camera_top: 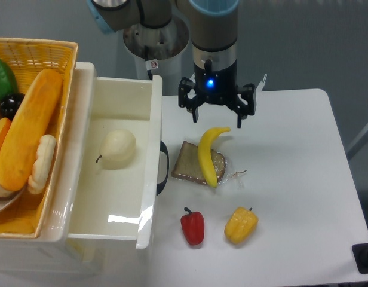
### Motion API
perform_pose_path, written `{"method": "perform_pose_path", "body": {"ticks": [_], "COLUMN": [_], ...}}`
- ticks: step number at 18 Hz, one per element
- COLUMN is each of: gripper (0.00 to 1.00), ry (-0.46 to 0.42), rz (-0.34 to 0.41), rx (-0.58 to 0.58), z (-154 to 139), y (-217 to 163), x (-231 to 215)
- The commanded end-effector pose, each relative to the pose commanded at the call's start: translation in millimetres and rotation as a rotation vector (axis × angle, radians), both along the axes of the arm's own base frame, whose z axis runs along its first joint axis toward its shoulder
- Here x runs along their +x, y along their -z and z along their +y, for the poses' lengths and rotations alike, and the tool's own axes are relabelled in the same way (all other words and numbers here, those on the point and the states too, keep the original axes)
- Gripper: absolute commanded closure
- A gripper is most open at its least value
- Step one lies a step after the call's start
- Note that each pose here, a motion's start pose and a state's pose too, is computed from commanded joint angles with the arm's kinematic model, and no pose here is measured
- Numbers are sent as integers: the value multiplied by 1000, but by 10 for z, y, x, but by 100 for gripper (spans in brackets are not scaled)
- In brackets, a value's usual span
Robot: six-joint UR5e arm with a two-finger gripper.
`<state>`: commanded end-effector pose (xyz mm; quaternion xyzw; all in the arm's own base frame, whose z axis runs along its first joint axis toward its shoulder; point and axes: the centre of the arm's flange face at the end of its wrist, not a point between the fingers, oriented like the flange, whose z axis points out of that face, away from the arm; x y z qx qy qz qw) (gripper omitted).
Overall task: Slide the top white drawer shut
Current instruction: 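Lower the gripper toward the open white drawer's front edge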
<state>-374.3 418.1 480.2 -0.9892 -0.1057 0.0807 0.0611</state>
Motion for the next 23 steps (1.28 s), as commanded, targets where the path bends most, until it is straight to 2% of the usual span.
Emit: {"method": "perform_pose_path", "body": {"ticks": [6, 9, 11, 20, 23], "gripper": [0, 0, 0, 0, 0], "ry": [-14, -48, -68, -85, -170], "rz": [-13, -22, -45, -120, -155], "rx": [-11, -19, -32, -83, -91], "z": [-21, -109, -179, -152, -96], "y": [118, 182, 323, 811, 1020], "x": [-123, -212, -290, -425, -495]}}
